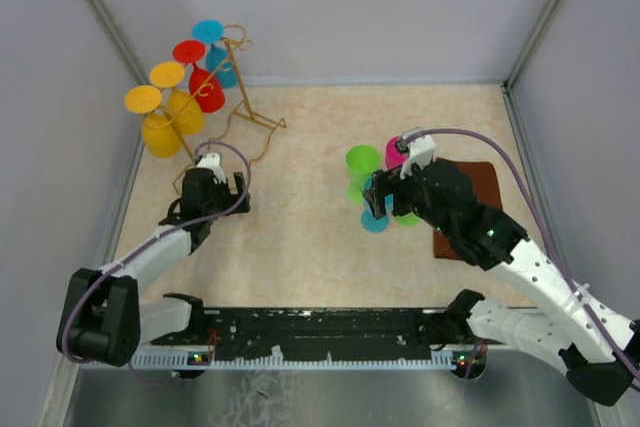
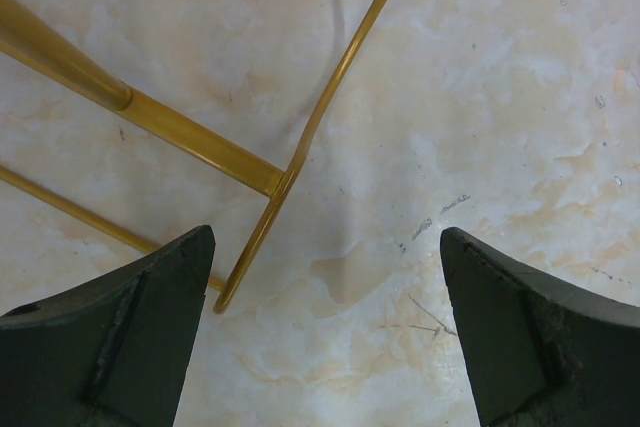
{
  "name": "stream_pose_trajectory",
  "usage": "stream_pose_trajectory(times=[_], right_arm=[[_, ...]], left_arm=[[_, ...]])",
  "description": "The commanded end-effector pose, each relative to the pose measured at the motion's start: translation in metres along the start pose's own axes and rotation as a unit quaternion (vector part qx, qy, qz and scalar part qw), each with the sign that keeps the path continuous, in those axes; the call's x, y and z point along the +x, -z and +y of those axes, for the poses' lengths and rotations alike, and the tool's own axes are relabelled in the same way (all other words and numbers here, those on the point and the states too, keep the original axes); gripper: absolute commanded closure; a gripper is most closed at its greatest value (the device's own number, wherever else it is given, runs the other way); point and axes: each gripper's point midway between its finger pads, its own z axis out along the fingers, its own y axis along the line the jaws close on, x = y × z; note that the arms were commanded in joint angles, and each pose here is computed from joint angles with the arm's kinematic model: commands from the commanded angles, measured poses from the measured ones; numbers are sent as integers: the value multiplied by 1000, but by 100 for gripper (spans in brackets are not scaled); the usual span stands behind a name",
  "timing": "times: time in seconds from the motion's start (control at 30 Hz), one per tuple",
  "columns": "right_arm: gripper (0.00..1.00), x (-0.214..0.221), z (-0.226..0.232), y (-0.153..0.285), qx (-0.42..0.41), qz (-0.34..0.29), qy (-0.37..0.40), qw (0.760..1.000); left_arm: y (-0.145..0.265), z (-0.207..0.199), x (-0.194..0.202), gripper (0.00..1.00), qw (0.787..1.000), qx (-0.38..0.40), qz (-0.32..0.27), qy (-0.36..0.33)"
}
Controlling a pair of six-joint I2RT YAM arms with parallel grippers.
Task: Take the wine glass off the wine glass rack
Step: Move the wine rack to the center of the board.
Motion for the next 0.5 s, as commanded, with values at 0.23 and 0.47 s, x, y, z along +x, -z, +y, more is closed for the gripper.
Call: stream_pose_trajectory(times=[0.23,0.47], right_arm=[[18,-3,2,9,-6,-13,-23,1000],[17,3,2,7,-5,-5,-28,1000]], left_arm=[[-9,-34,-9,1,995,96,21,-35],[-2,-61,-1,2,983,173,48,-36]])
